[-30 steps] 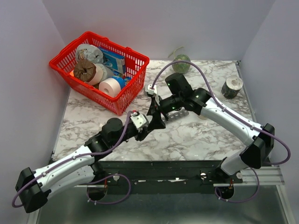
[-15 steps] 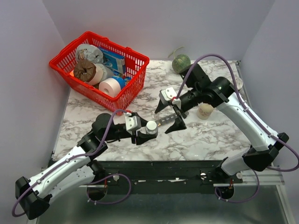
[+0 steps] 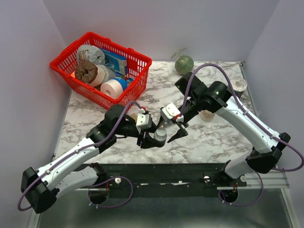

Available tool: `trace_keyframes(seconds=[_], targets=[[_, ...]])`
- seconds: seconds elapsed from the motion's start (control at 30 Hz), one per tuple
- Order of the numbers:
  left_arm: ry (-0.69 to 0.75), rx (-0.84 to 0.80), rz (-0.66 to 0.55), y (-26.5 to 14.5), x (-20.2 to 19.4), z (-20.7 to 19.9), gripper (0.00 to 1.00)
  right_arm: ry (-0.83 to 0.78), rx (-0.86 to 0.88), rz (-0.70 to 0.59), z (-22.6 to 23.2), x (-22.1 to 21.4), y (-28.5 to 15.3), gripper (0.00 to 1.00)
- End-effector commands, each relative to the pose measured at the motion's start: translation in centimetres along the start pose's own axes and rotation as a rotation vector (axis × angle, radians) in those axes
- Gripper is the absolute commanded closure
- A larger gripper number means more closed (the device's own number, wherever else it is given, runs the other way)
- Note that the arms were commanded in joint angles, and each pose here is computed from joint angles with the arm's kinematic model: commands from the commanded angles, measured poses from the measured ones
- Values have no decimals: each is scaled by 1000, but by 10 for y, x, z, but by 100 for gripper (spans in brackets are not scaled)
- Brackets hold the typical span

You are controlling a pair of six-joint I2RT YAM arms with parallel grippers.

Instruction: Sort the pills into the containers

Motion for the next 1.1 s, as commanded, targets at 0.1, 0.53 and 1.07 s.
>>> trace_keyframes(seconds=[0.1,0.53,1.07], targets=[[22,-62,-12,0,9,0,100,105,37,34,3,-13,9,39],[63,67,20,-6,16,9,100,200,-22,87,-5,-25,18,64],[58,668,-20,-28,39,46,100,696,-473,73,-36,-70,41,69]])
Point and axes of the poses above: each gripper's point midway between its finger pads, its own y axis out along the fingers, its own z axis along the line the jaws close on, x = y × z, the point moved 9 cm from there along -y, back along the fingers, and after that the axes turned 12 degrees about y, right-handed, at the moved point
